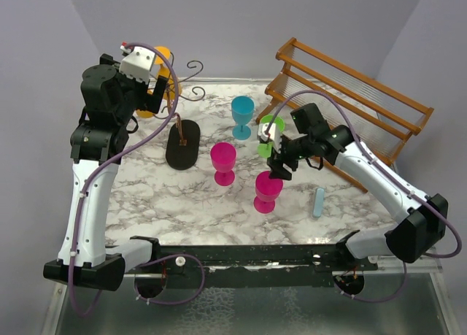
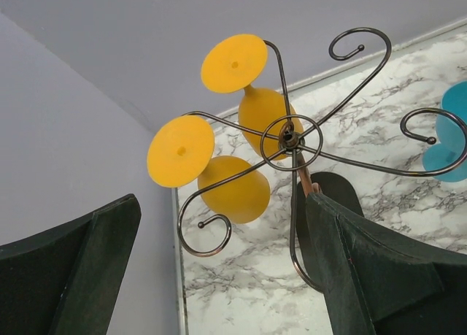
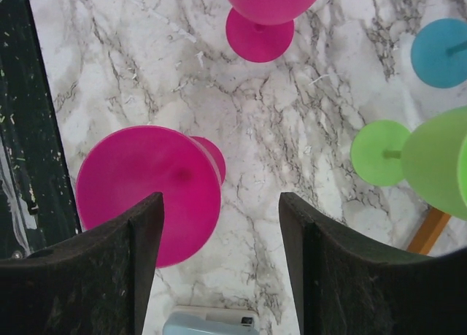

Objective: Place the wine glass upside down on the wine glass rack

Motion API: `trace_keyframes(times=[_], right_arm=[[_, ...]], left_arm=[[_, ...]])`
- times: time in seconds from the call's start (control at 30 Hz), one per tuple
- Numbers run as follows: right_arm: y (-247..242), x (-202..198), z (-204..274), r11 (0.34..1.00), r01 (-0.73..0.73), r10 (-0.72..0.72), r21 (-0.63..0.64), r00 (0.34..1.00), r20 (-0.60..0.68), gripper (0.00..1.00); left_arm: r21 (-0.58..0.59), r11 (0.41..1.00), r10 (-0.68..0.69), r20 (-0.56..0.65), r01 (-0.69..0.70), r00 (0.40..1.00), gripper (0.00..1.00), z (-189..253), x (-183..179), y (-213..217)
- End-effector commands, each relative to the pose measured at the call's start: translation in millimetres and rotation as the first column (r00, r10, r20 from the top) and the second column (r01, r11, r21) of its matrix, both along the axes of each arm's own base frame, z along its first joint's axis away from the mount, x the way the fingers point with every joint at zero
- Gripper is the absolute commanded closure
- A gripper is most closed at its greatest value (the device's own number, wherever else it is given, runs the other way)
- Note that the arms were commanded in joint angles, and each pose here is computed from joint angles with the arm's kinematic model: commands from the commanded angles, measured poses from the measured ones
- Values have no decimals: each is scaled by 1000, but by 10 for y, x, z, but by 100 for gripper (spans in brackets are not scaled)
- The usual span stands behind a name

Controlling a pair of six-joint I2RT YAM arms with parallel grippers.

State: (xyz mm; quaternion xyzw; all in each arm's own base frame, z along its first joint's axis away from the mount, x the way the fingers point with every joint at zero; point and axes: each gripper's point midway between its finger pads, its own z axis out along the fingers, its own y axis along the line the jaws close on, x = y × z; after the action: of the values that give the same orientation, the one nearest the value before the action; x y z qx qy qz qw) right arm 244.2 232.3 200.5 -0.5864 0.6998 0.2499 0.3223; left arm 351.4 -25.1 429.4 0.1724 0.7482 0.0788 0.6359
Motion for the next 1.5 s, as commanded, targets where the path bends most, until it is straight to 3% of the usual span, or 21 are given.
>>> trace_keyframes(times=[0.0, 0.27, 0.5, 0.67, 1.1, 1.47], right_arm=[[32, -4, -78, 996, 20, -20, -89, 1000, -8, 38], [93, -38, -304, 979, -1, -7, -205, 999, -35, 58], [130, -35, -284, 975, -24, 16, -222, 999, -37, 82], [140, -75, -345, 971, -64, 50, -232, 997, -65, 92], [195, -115, -275, 964, -143, 126, -223, 988, -89, 99], [373, 83, 782, 991, -127, 131, -34, 977, 170, 99]], left_arm=[[1, 1000, 1, -2, -1, 1000, 1, 5, -45, 12], [-11, 1000, -26, -23, 26, 999, 1, -40, 3, -49], [-6, 1000, -24, -40, 24, 999, 1, -76, 52, -49], [9, 1000, 1, -43, -1, 999, 1, -49, 129, -7], [-25, 999, -30, -38, 29, 999, 1, 119, 427, -115], [-216, 953, -207, 44, 212, 977, 1, 481, 649, -577]])
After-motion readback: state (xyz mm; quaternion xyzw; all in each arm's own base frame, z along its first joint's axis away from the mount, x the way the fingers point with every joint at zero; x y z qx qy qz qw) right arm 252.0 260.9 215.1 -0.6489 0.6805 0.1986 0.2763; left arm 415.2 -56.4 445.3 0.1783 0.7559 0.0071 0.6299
